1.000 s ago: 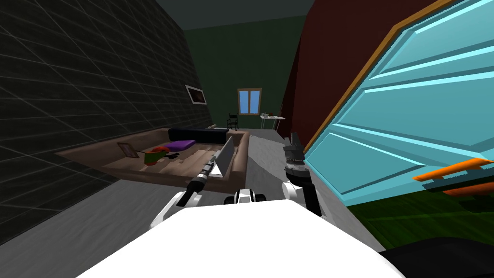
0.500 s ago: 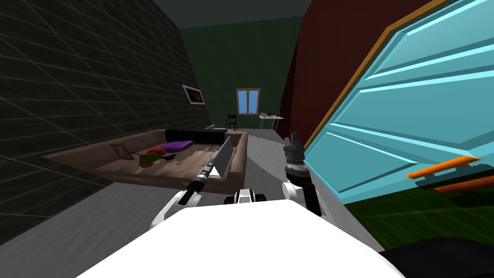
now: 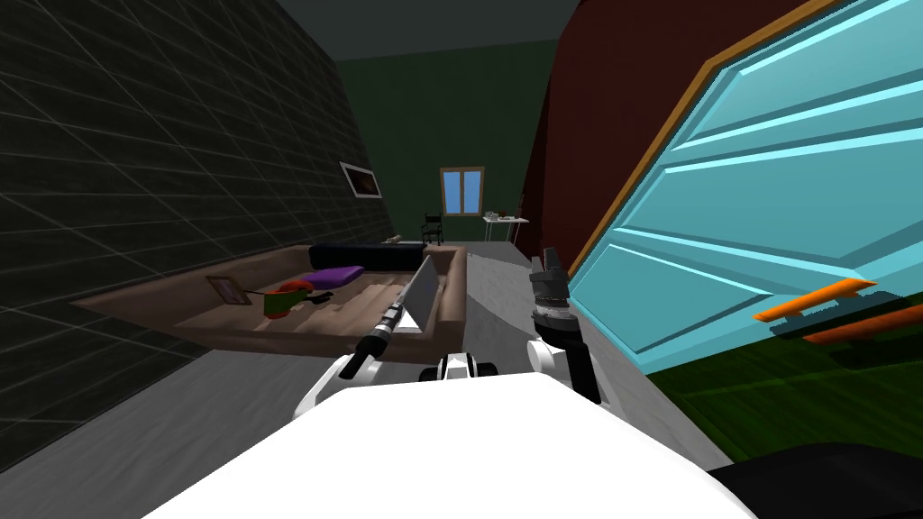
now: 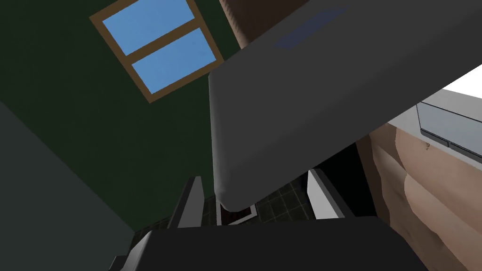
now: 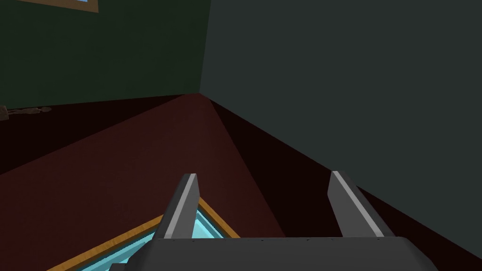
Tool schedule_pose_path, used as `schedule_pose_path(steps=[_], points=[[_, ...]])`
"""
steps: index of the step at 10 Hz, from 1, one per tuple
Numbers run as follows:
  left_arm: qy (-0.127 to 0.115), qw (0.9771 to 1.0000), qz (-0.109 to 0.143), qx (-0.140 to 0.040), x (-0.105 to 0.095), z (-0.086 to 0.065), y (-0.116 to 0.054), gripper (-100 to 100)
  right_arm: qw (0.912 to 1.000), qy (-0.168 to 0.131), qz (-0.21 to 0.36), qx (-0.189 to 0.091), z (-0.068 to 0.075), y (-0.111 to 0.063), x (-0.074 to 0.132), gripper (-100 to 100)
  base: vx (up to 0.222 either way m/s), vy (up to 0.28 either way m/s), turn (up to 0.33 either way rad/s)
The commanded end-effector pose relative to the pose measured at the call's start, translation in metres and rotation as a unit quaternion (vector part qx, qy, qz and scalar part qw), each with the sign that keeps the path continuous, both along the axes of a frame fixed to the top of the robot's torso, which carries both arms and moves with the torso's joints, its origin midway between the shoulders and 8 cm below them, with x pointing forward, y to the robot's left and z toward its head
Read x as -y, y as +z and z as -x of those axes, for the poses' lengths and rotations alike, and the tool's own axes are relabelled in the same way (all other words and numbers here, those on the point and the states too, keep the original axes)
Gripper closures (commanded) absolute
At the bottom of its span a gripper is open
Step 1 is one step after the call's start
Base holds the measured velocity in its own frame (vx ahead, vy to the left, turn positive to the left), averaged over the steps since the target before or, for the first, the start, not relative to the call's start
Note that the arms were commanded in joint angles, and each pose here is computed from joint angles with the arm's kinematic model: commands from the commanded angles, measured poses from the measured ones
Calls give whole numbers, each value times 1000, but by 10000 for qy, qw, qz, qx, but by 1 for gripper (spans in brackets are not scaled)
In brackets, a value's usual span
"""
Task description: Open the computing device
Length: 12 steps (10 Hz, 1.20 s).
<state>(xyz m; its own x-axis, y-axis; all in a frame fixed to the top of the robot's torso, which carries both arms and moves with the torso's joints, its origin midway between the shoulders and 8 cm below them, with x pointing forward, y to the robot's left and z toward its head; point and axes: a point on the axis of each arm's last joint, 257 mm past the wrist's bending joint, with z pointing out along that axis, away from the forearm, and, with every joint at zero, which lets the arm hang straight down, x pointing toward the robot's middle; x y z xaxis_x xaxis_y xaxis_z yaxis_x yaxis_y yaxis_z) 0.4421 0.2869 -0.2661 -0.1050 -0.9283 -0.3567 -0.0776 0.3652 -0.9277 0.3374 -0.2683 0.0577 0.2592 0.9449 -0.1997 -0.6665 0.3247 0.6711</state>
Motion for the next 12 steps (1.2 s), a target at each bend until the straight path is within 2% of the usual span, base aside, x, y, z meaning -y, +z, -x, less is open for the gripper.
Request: schedule_pose_path(steps=[1,4,5,8,9,12], points=[[75,9985,522,-127,5,-1,-10,100,10000,0,0,0,0,0,0,0,-18,187,-30],[115,9936,1103,-196,16,-4,-15,100,10000,0,-1,0,0,0,0,0,-6,176,-34],[111,9952,958,-195,12,-2,-16,100,10000,0,-1,0,0,0,0,0,2,86,-13],[171,9865,1615,-226,25,-4,-38,100,10000,1,-1,1,0,0,0,0,-2,137,-61],[177,9864,1613,-242,25,-3,-39,100,10000,0,0,0,0,0,0,0,-3,149,-27],[240,9741,2234,-239,39,-4,-57,100,10000,0,-1,0,0,0,0,0,-4,140,-53]])
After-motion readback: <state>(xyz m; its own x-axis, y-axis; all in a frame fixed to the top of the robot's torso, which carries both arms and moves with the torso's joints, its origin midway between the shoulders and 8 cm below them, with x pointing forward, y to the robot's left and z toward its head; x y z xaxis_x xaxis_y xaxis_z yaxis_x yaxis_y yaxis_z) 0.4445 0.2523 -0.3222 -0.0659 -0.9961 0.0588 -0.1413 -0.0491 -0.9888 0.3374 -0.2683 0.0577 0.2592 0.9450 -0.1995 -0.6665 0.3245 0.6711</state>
